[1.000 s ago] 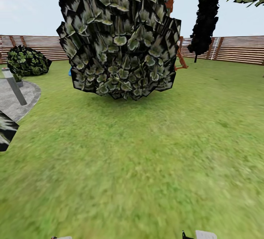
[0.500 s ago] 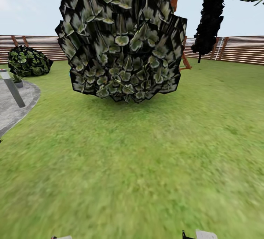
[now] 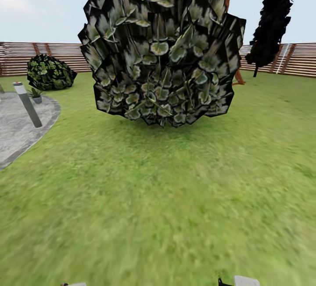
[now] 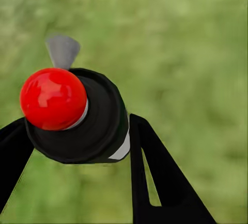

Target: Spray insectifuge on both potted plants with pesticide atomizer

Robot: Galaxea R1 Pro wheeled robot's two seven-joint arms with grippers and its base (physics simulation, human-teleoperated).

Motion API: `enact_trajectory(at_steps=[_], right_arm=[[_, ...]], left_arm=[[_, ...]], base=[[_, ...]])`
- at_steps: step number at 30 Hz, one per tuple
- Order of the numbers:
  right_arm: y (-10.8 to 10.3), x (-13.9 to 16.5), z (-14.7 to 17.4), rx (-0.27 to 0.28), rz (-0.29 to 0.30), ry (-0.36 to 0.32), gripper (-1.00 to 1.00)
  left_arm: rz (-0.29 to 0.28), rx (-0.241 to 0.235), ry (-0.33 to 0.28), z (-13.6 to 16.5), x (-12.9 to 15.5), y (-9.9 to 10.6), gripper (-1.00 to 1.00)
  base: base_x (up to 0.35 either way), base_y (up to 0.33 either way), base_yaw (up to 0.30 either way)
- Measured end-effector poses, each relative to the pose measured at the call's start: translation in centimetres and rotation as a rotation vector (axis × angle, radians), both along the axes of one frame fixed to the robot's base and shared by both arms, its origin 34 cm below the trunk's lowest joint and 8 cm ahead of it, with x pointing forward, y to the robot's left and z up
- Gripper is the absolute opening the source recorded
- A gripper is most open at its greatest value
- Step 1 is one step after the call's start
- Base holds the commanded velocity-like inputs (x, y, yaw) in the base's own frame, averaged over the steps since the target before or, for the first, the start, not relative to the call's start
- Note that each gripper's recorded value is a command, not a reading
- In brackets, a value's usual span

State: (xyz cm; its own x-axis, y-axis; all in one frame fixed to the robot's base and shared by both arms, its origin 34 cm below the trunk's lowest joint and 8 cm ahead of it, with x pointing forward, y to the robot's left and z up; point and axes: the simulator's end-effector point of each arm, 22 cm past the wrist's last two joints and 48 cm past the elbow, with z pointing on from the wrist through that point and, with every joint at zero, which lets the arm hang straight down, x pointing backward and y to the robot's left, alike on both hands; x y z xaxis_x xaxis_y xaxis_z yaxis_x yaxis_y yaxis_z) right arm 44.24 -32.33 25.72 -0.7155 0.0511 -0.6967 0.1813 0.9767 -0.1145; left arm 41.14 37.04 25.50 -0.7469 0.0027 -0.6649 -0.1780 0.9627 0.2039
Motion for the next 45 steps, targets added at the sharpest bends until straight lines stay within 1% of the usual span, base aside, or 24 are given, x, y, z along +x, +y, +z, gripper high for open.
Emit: enact_trajectory(at_steps=[12, 31, 45], right_arm=[[0.0, -0.02, -0.01, 0.0, 0.0, 0.0, 1.0], [0.03, -0.01, -0.01, 0.0, 0.002, 0.0, 1.0], [0.03, -0.01, -0.01, 0.0, 0.002, 0.0, 1.0]], left_arm=[[0.001, 0.0, -0.001, 0.02, 0.02, 0.02, -1.0], [0.001, 0.0, 0.0, -0.01, -0.02, 0.01, -1.0], [0.001, 0.0, 0.001, -0.02, -0.04, 0.01, -1.0]], base=[[0.34, 0.0, 0.208], [0.34, 0.0, 0.027], [0.34, 0.0, 0.252]])
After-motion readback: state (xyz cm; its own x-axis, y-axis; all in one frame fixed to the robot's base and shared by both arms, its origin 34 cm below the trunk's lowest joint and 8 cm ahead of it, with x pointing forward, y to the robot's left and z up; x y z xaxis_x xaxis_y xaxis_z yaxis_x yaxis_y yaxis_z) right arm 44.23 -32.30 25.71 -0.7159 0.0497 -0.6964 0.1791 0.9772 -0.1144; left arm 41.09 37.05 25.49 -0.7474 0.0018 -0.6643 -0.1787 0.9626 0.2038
